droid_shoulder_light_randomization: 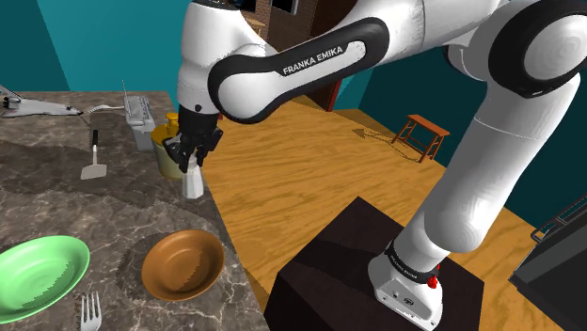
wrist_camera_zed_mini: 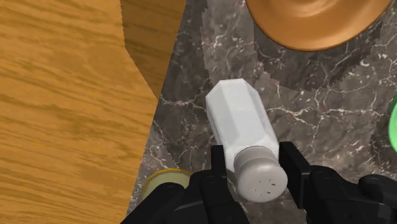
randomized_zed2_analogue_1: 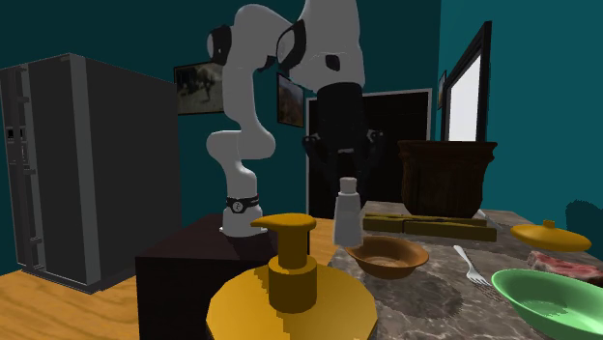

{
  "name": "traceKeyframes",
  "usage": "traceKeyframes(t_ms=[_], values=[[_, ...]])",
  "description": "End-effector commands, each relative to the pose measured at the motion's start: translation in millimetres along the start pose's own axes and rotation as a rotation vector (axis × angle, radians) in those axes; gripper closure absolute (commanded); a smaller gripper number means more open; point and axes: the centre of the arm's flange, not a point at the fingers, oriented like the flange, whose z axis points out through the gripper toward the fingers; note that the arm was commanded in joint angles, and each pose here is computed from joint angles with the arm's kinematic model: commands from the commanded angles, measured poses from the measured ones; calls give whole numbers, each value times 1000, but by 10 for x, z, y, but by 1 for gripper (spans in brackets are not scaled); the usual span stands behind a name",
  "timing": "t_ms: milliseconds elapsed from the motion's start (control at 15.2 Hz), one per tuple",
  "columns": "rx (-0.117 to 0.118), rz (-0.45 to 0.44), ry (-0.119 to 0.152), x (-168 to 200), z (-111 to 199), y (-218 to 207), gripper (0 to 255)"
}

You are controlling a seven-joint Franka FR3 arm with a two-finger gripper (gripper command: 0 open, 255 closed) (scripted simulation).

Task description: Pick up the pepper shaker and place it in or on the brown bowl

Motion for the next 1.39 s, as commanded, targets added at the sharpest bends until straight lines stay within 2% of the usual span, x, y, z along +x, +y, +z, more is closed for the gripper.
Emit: traceKeyframes(t_ms=[0,66,858,1320], values=[[0,0,0,16,-118,-6,255],[0,0,0,17,-124,-6,255],[0,0,0,-1106,-626,-1136,255],[0,0,0,-1162,-261,-1108,255]])
